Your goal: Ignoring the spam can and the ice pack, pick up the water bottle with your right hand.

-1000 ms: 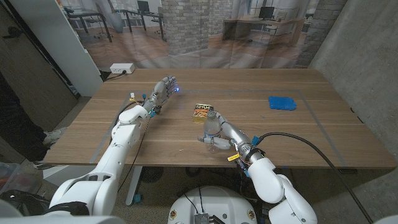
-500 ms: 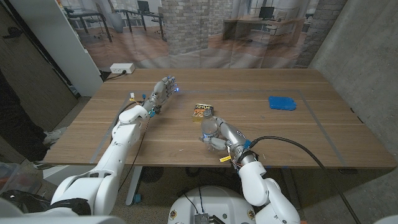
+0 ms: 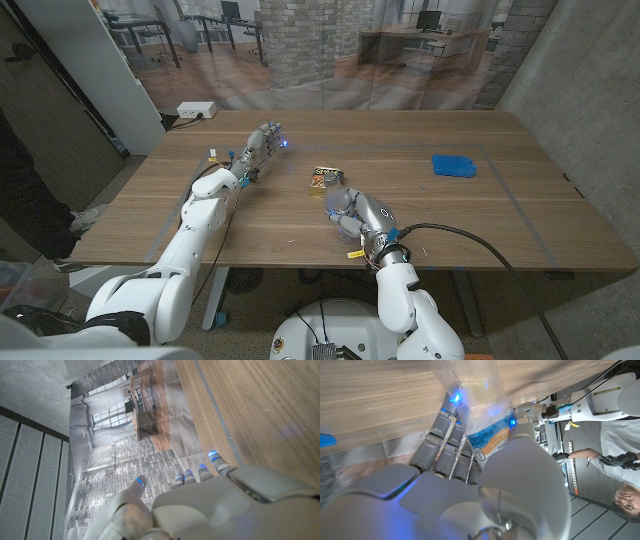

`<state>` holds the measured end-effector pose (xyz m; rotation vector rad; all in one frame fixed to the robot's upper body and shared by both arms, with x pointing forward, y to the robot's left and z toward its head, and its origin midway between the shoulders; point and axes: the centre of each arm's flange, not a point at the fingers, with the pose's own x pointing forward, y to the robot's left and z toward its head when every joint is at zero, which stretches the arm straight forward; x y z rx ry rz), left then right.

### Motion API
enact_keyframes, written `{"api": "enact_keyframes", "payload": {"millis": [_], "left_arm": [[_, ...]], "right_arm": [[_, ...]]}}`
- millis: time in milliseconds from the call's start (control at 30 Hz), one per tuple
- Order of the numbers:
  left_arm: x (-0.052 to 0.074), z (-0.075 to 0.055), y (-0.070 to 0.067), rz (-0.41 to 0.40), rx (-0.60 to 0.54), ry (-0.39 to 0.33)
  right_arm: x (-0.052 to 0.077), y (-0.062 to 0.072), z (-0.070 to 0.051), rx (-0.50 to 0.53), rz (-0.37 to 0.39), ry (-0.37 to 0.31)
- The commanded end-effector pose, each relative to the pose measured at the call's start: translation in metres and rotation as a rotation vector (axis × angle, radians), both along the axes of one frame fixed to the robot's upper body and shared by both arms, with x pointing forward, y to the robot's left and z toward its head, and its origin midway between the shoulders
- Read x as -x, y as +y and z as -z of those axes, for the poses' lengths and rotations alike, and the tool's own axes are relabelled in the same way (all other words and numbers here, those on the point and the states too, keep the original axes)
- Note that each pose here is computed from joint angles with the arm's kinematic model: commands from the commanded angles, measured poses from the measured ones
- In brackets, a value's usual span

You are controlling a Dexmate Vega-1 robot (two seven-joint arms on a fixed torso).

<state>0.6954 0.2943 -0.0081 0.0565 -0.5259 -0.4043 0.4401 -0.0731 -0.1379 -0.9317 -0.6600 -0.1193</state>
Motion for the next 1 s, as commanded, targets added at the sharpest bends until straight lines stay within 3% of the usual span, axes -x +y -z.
{"api": "enact_keyframes", "payload": {"millis": [33,700,1000], "left_arm": [[-0.005,0.000,-0.001,-0.002,0.006,0.006],[-0.003,-0.001,-0.003,-0.014,0.011,0.003],[-0.002,-0.002,-0.001,-0.020,0.014,-0.001]], "right_arm": [[0.000,-0.003,-0.008,-0.038,0.008,-0.082],[-0.002,-0.018,-0.027,-0.125,-0.054,-0.162],[-0.003,-0.021,-0.037,-0.108,-0.047,-0.195]]}}
